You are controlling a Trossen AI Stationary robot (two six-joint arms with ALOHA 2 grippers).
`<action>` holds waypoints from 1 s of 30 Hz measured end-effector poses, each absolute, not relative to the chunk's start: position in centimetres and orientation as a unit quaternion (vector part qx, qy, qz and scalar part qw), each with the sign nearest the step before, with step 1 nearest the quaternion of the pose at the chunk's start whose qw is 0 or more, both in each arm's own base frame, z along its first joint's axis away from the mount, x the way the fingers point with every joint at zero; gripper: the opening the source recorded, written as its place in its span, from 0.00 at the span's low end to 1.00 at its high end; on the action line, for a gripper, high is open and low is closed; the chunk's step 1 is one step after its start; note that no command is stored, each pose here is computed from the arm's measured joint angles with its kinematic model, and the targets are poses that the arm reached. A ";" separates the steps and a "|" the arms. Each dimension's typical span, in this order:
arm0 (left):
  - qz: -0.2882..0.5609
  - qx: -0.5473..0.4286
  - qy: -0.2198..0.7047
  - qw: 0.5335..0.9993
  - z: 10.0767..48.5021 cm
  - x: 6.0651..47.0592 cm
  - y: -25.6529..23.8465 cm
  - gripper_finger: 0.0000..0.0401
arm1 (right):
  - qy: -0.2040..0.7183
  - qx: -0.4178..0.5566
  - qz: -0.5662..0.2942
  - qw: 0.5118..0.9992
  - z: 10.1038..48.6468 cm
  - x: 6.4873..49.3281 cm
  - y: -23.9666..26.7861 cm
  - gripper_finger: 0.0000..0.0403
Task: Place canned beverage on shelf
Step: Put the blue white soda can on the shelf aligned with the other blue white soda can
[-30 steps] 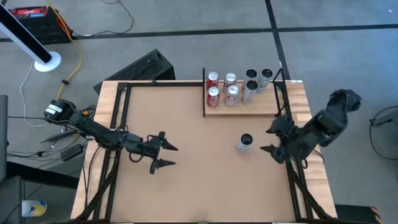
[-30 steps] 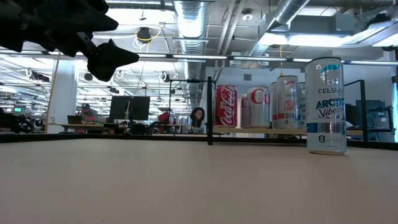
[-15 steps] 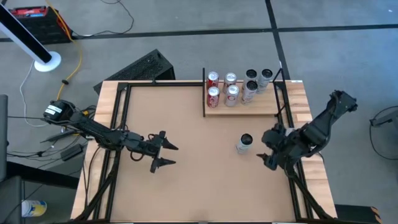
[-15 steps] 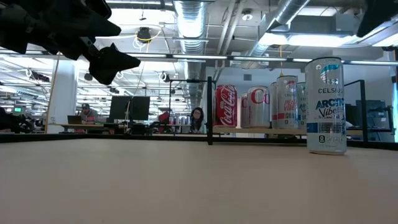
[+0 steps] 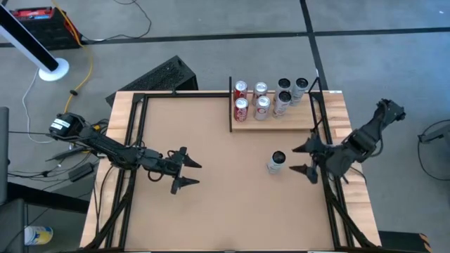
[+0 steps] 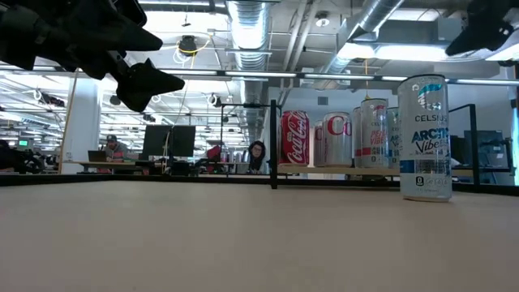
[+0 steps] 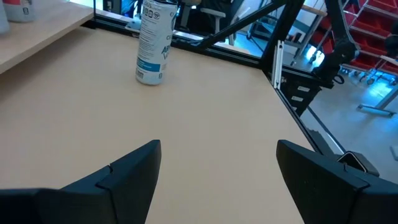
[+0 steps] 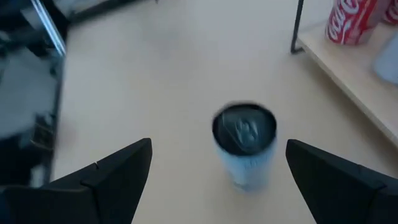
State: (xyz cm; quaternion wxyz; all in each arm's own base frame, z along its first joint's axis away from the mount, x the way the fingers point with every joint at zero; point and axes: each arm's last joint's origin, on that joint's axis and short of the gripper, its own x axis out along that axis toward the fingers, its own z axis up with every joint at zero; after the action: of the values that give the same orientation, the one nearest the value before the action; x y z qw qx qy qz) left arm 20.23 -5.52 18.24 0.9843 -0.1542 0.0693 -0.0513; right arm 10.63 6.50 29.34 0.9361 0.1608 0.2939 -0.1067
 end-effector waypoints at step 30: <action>-0.018 -0.103 0.050 0.993 18.5 20.3 -5.3 0.76 | 0.246 0.097 -0.146 0.953 26.5 14.2 7.1 0.98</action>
State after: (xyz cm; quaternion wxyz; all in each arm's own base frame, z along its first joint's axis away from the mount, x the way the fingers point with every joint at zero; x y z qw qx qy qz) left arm 20.28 -5.31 18.47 0.9933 -0.1025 0.0502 -0.0183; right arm 14.16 7.13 26.45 0.9533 0.0966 0.2465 -0.1455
